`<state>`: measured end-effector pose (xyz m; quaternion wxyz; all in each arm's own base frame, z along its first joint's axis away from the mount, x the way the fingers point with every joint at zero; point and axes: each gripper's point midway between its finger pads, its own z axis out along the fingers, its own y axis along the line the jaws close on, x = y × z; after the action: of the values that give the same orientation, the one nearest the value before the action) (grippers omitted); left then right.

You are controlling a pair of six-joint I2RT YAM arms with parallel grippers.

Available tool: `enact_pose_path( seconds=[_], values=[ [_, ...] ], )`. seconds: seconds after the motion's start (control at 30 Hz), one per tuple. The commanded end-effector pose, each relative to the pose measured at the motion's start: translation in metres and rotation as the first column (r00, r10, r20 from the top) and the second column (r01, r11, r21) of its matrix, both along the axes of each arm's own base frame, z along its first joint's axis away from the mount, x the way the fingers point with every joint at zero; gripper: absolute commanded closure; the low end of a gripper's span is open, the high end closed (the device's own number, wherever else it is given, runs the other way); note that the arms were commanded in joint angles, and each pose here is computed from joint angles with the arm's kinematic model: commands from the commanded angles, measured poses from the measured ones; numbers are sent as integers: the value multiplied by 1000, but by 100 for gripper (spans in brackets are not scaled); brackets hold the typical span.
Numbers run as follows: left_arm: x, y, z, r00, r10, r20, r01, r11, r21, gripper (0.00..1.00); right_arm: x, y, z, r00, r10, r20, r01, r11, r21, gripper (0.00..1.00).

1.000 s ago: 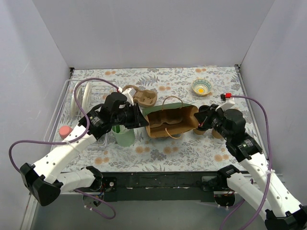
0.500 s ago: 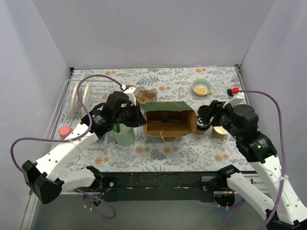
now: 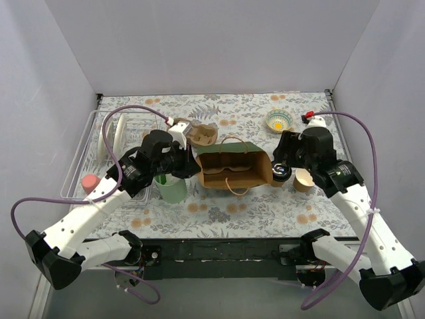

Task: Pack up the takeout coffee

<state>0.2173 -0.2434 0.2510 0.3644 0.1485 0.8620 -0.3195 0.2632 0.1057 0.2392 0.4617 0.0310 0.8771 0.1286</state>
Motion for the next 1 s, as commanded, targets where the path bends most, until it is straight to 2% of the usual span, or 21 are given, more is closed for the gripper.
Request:
enact_pose_path(
  seconds=[0.0, 0.3, 0.5, 0.77, 0.97],
  values=[
    [-7, 1, 7, 996, -51, 69, 52, 998, -22, 100, 11, -12, -11, 999, -41, -35, 40, 999, -22, 15],
    [-9, 2, 17, 984, -100, 144, 102, 995, -8, 100, 14, -7, -66, 974, 22, -227, -27, 999, -18, 11],
    [-14, 0, 11, 983, -133, 129, 134, 991, -2, 100, 32, -19, -70, 978, -18, -210, -4, 994, -105, 12],
    [-16, 0, 5, 982, -147, 121, 148, 989, 2, 100, 31, -11, -99, 955, 46, -294, -80, 991, -105, 13],
    [-17, 1, 3, 983, -145, 115, 145, 989, 11, 100, 31, -13, -107, 955, 50, -293, -88, 989, -119, 14]
  ],
)
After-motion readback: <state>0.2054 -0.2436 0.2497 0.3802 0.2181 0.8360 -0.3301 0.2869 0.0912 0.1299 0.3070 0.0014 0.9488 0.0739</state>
